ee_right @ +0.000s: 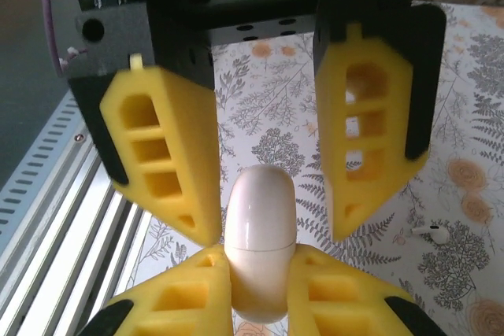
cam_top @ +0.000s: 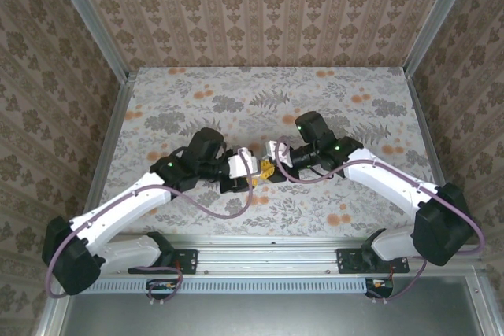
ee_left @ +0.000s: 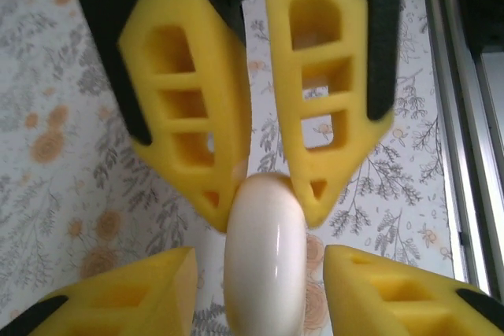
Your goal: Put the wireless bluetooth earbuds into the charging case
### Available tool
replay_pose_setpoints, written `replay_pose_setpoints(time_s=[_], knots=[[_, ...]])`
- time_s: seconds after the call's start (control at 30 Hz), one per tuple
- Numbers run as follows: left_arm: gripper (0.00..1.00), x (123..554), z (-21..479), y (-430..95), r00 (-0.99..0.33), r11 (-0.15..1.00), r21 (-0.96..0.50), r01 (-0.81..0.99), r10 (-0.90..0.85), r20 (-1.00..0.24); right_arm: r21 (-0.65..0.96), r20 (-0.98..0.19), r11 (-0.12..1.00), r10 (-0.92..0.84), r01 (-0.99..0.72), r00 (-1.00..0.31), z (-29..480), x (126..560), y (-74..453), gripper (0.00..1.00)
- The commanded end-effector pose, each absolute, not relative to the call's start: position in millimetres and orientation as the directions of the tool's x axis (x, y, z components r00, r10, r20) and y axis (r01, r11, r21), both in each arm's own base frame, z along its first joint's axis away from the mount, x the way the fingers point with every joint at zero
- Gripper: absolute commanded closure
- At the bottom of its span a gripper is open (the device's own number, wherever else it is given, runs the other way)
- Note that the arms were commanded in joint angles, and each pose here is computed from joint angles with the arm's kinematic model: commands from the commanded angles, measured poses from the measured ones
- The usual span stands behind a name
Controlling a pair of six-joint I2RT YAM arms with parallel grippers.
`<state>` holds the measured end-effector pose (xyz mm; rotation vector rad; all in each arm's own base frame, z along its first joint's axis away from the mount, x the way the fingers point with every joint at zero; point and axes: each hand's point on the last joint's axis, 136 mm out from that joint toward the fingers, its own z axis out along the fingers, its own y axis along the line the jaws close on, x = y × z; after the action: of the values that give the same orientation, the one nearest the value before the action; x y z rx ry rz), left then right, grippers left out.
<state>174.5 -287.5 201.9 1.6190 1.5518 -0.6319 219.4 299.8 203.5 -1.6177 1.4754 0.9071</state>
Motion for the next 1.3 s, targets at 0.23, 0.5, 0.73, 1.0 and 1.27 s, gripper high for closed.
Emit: replay_pose_setpoints(time_s=[0.23,0.5,0.73,1.0,1.27], knots=[[0.49,173,239,-290,0.126,0.072,0.151,0.986,0.270,-0.954,-0.078,-0.968,0.003,-0.238,-0.997,0.075,242,209,275,0.84],[0.47,158,244,-302,0.110,-0.059,0.099,0.993,0.230,-0.967,-0.077,-0.982,-0.028,-0.172,-0.997,0.080,256,201,272,0.84],[0.47,159,255,-308,0.123,-0.067,0.112,0.991,0.197,-0.973,-0.069,-0.984,-0.055,-0.158,-0.996,0.077,259,200,274,0.84],[0.56,153,261,-313,0.130,-0.089,0.115,0.989,0.190,-0.973,-0.044,-0.984,-0.068,-0.167,-0.997,0.054,257,200,275,0.84],[0.72,151,255,-314,0.133,-0.093,0.114,0.989,0.233,-0.963,-0.051,-0.983,-0.057,-0.174,-0.997,0.060,257,202,275,0.84]])
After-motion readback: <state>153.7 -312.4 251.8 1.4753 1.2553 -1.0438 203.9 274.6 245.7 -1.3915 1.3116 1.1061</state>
